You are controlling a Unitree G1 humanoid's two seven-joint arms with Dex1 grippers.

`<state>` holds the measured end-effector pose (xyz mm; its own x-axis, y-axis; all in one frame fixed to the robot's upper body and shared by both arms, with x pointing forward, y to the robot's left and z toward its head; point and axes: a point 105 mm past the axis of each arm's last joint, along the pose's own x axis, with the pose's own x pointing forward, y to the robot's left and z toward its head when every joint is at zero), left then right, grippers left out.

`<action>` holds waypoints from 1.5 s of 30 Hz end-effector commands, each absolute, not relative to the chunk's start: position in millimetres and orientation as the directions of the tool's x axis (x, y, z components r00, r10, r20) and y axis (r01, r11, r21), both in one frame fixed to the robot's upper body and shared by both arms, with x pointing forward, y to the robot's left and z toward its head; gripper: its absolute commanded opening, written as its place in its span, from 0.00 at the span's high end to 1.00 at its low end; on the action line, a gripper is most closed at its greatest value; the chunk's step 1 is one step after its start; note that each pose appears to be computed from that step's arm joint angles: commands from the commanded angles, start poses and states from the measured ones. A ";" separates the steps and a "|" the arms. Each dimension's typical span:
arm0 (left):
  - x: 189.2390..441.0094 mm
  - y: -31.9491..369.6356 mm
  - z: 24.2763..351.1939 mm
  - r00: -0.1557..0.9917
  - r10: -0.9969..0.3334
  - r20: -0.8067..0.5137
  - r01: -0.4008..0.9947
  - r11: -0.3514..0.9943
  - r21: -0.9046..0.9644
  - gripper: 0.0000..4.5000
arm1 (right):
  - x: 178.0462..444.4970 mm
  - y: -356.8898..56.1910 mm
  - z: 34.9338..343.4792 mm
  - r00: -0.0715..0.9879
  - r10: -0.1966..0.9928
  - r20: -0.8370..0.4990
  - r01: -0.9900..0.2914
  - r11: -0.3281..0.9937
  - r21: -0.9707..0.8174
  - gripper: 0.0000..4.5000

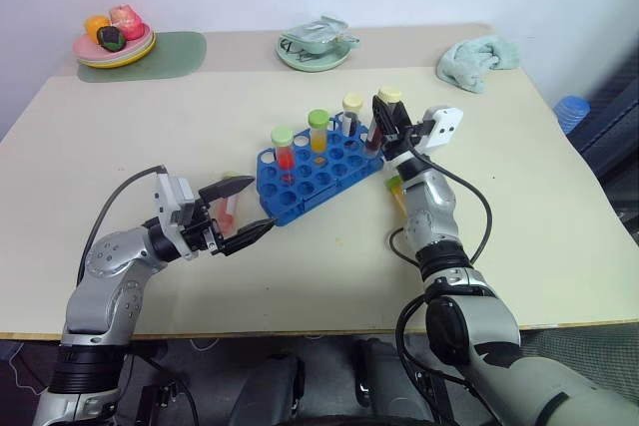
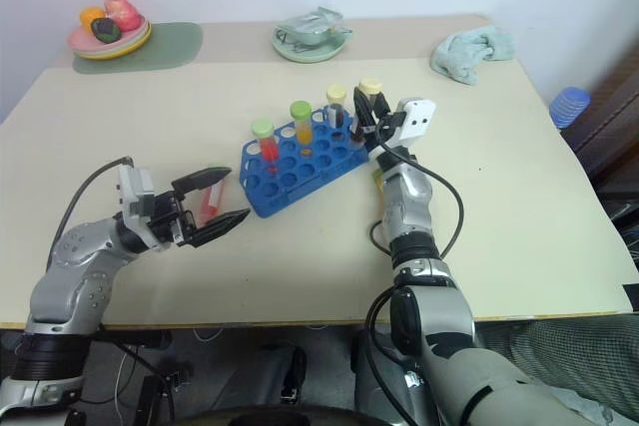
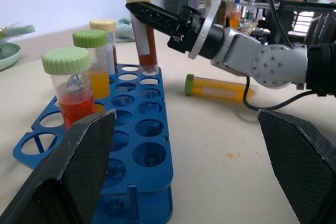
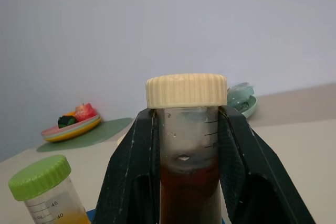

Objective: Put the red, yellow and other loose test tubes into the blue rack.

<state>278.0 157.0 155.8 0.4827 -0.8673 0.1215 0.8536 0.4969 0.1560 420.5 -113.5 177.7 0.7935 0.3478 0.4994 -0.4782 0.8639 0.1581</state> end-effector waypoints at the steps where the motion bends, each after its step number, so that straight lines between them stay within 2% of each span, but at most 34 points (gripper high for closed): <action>1: 275.1 155.9 168.3 0.467 -0.871 0.153 0.850 0.490 0.193 0.02 | 413.7 -109.2 176.8 0.765 0.382 0.519 -0.494 0.864 0.093 0.49; 5: 275.0 154.2 168.2 0.464 -0.872 0.158 0.852 0.488 0.190 0.02 | 406.0 -103.7 186.1 0.733 0.381 0.564 -0.457 0.889 -0.007 0.07; 6: 275.0 153.6 168.2 0.462 -0.872 0.159 0.853 0.487 0.189 0.02 | 403.9 -102.4 188.2 0.723 0.387 0.572 -0.459 0.888 -0.021 0.02; 11: 277.1 150.0 167.6 0.456 -0.874 0.169 0.857 0.483 0.182 0.02 | 393.4 -106.1 208.5 0.679 0.399 0.617 -0.451 0.889 -0.078 0.02; 16: 278.0 144.4 167.4 0.442 -0.879 0.178 0.865 0.470 0.174 0.02 | 384.8 -118.9 233.2 0.692 0.422 0.585 -0.419 0.895 -0.150 0.02; 20: 272.9 136.4 166.1 0.357 -0.920 0.162 0.918 0.377 0.124 0.02 | 361.3 -140.2 245.8 0.809 0.490 0.324 -0.445 0.871 -0.206 0.02; 25: 276.0 133.2 165.7 0.323 -0.934 0.152 0.931 0.343 0.128 0.02 | 337.9 -147.2 244.5 0.839 0.537 0.091 -0.519 0.839 -0.166 0.02; 27: 277.7 130.2 167.1 0.311 -0.936 0.161 0.934 0.333 0.128 0.02 | 337.6 -157.0 249.8 0.862 0.504 0.048 -0.492 0.856 -0.161 0.02; 29: 279.1 126.9 168.0 0.304 -0.937 0.170 0.937 0.327 0.127 0.02 | 345.9 -179.3 241.9 0.894 0.445 -0.053 -0.448 0.889 -0.092 0.02; 33: 279.0 123.9 167.0 0.296 -0.939 0.178 0.940 0.319 0.121 0.02 | 375.8 -256.6 201.2 0.945 0.150 -0.290 -0.193 0.973 -0.126 0.02; 36: 278.2 123.7 165.8 0.296 -0.938 0.178 0.941 0.319 0.116 0.02 | 386.1 -286.5 185.4 0.929 0.060 -0.365 -0.124 0.980 -0.154 0.02; 39: 275.7 124.1 166.0 0.301 -0.936 0.182 0.940 0.323 0.111 0.02 | 393.1 -328.3 158.0 0.888 -0.096 -0.450 -0.005 0.976 -0.219 0.02; 42: 273.0 128.0 166.0 0.321 -0.929 0.184 0.934 0.343 0.104 0.02 | 391.9 -335.1 138.4 0.844 -0.078 -0.531 -0.017 0.985 -0.172 0.02; 45: 270.9 130.1 165.5 0.332 -0.925 0.183 0.930 0.354 0.101 0.02 | 392.9 -330.5 131.8 0.825 -0.039 -0.564 -0.054 0.988 -0.147 0.02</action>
